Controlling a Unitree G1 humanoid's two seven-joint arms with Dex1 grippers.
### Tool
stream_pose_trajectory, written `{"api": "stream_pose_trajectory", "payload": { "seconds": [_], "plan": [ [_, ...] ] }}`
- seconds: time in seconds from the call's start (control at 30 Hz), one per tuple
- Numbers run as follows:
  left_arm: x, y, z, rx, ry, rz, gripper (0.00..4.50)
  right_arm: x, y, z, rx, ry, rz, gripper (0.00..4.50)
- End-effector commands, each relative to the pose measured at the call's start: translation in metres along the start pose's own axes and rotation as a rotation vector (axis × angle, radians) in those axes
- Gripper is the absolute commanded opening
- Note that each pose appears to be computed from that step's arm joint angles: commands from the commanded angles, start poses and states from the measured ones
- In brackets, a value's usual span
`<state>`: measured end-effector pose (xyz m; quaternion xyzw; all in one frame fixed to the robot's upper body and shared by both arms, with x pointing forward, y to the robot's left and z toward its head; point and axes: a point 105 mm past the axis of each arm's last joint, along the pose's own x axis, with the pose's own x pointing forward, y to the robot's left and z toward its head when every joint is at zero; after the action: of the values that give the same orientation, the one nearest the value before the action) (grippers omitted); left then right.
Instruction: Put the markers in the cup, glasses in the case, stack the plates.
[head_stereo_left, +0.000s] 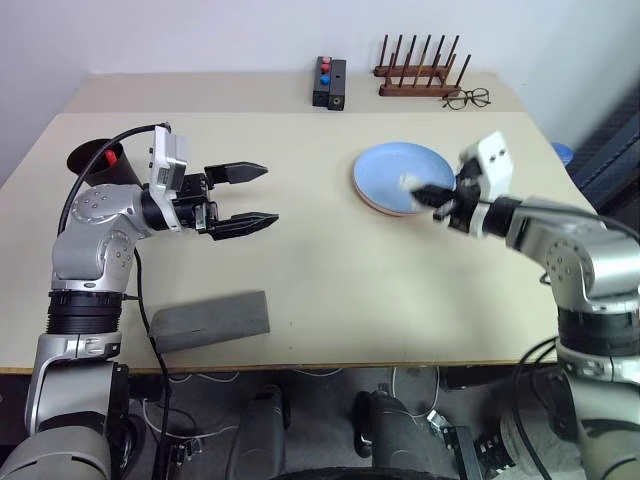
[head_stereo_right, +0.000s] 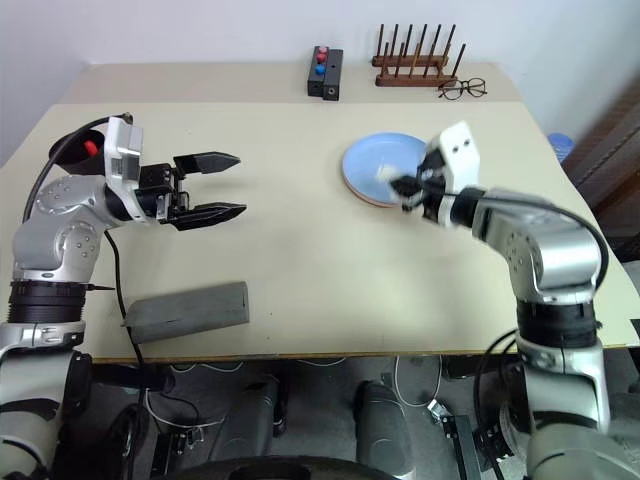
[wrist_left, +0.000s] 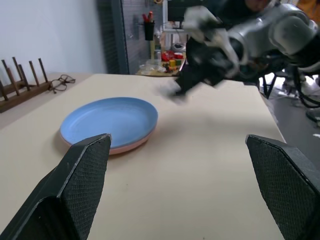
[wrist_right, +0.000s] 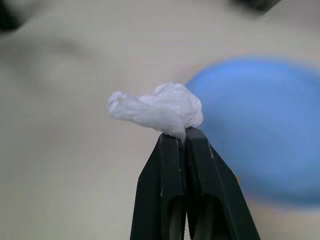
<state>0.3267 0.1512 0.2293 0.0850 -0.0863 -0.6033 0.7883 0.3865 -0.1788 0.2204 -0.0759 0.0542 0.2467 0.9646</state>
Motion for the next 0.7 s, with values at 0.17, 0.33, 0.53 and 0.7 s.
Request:
{"api": "stream_pose_trajectory", "payload": {
  "seconds": [0.17, 0.33, 0.53, 0.7],
  "plan": [
    [0.001, 0.000, 0.011, 0.046, -0.019, 0.005, 4.50, 0.048, -0.023, -0.016, -0.021, 0.007, -0.147, 0.56],
    [-0.008, -0.001, 0.012, 0.043, -0.017, 0.040, 4.50, 0.048, -0.027, -0.023, -0.033, 0.000, -0.145, 2.72],
    [-0.011, 0.000, 0.010, 0.037, -0.023, 0.080, 4.50, 0.035, -0.037, 0.005, -0.027, -0.108, -0.147, 4.47],
    [-0.008, 0.008, 0.005, 0.037, -0.035, 0.114, 4.50, 0.008, -0.035, 0.035, -0.028, -0.238, -0.106, 4.47]
  ]
}}
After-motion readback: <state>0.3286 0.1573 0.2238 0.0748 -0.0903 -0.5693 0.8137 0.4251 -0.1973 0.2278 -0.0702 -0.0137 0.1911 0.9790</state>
